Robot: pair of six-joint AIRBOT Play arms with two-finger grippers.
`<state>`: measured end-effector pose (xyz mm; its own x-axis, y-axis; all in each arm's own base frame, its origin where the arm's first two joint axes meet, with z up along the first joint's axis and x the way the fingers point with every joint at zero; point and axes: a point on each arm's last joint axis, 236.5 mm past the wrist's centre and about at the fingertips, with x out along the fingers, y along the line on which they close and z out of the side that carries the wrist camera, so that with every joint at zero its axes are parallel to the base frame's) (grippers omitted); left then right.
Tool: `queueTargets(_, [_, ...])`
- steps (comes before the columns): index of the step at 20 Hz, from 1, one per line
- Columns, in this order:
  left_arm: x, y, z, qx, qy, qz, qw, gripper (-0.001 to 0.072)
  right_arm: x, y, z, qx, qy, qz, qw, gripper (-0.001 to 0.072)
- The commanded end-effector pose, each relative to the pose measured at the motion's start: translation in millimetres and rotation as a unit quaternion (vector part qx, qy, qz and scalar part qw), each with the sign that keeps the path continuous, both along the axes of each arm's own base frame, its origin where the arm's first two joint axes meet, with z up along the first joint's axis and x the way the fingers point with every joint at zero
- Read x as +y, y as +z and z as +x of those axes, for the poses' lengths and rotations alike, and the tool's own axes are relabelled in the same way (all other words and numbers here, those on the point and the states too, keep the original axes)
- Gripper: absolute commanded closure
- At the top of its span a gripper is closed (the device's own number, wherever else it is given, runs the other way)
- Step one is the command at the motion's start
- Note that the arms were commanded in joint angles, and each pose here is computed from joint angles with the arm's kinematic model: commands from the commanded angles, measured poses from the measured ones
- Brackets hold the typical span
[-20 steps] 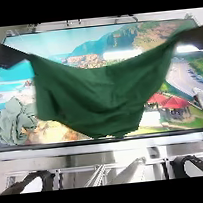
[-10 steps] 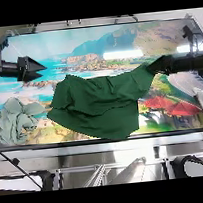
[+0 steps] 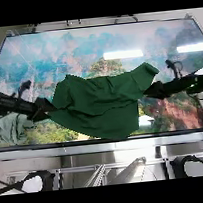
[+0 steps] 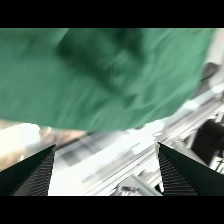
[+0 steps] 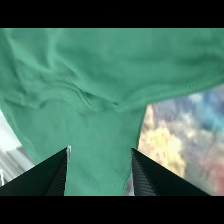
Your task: Fold the shirts.
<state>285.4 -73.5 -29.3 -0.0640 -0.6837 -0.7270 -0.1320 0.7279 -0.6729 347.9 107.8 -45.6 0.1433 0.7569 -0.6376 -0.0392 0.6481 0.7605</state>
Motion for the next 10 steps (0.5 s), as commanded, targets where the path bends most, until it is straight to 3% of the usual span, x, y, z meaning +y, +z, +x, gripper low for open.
queueTargets(1, [-4, -34, -32, 0.032, 0.008, 0.03, 0.999, 0.0014, 19, -32, -6, 0.038, 0.004, 0.005, 0.999, 0.0251])
queueTargets(9, [-21, -76, 4, 0.065, -0.019, 0.038, 0.997, 0.0018, 31, -55, 46, -0.002, -0.083, -0.016, 0.996, 0.0254])
queueTargets(10, [-24, -81, 13, 0.065, -0.025, 0.04, 0.997, 0.0169, 30, -53, 53, -0.008, -0.095, -0.014, 0.995, 0.0267])
